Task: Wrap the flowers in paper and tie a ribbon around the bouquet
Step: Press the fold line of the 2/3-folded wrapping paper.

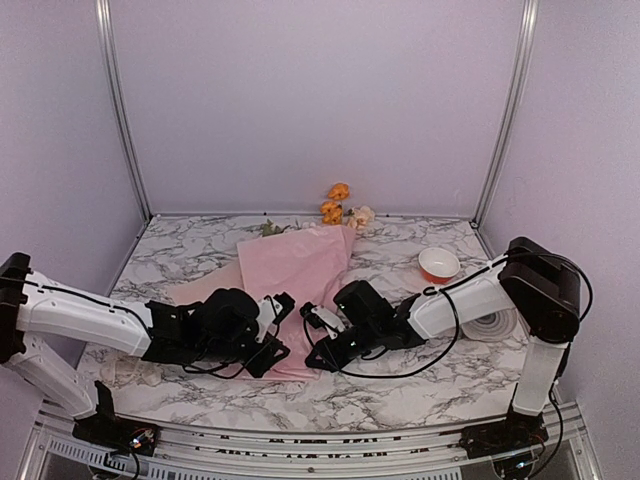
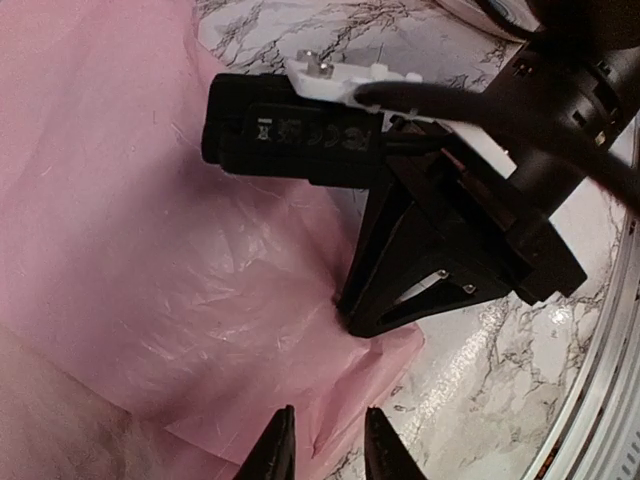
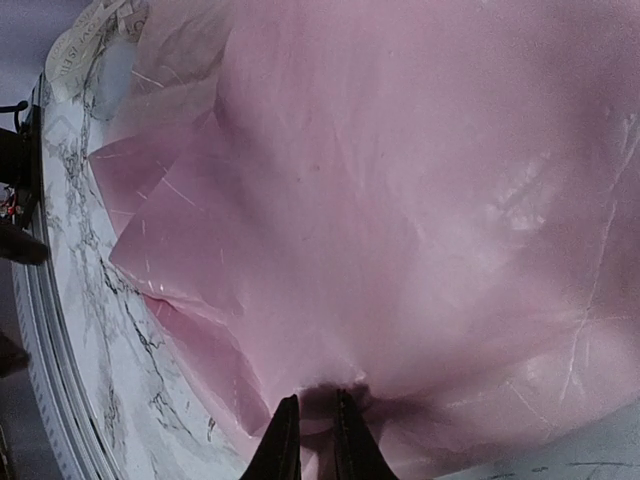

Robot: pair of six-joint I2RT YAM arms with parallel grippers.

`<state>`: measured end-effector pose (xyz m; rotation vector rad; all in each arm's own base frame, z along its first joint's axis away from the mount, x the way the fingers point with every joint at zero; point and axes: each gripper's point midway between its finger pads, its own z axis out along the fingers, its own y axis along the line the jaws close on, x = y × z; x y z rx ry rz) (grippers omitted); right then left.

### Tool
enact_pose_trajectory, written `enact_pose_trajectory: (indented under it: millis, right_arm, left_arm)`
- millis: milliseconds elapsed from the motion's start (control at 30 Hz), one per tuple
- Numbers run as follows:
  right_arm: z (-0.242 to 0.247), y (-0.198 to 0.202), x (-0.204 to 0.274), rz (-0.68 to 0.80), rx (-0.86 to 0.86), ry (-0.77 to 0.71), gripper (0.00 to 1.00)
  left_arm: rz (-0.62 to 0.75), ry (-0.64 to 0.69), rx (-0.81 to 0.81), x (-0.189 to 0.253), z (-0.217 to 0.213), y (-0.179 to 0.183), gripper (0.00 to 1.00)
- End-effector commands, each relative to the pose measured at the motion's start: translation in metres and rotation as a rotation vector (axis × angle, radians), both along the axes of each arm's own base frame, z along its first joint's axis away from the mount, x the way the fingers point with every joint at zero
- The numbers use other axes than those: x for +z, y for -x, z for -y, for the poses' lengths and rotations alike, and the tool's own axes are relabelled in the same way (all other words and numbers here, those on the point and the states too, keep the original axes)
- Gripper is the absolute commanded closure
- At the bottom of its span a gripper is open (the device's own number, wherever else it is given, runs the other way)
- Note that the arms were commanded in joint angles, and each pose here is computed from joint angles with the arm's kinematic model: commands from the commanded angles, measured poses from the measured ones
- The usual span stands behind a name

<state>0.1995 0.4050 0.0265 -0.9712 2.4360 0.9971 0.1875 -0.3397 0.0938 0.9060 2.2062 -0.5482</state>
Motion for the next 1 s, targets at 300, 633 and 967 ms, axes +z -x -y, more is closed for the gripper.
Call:
enact_pose_trajectory:
  millis: [300,633,967]
  right_arm:
    - [0.01,-0.014,0.002,-0.092,-0.046,0.031,0.87]
    - [0.038,-0.128,0.012,-0.125,-0.192,0.049,0.86]
    - [0.098,-0.284,0.02,-0.001,-0.4,0.092,0.86]
  left_arm:
    - [-0.135,-0.299,-0.022,-0.105,-0.032,0.018,0.79]
    - [-0.149,-0.285,-0.031,-0.11,-0.037,0.024,0.79]
    - [-0.148,-0.278,-0.03,-0.114,-0.041,0.026,0.79]
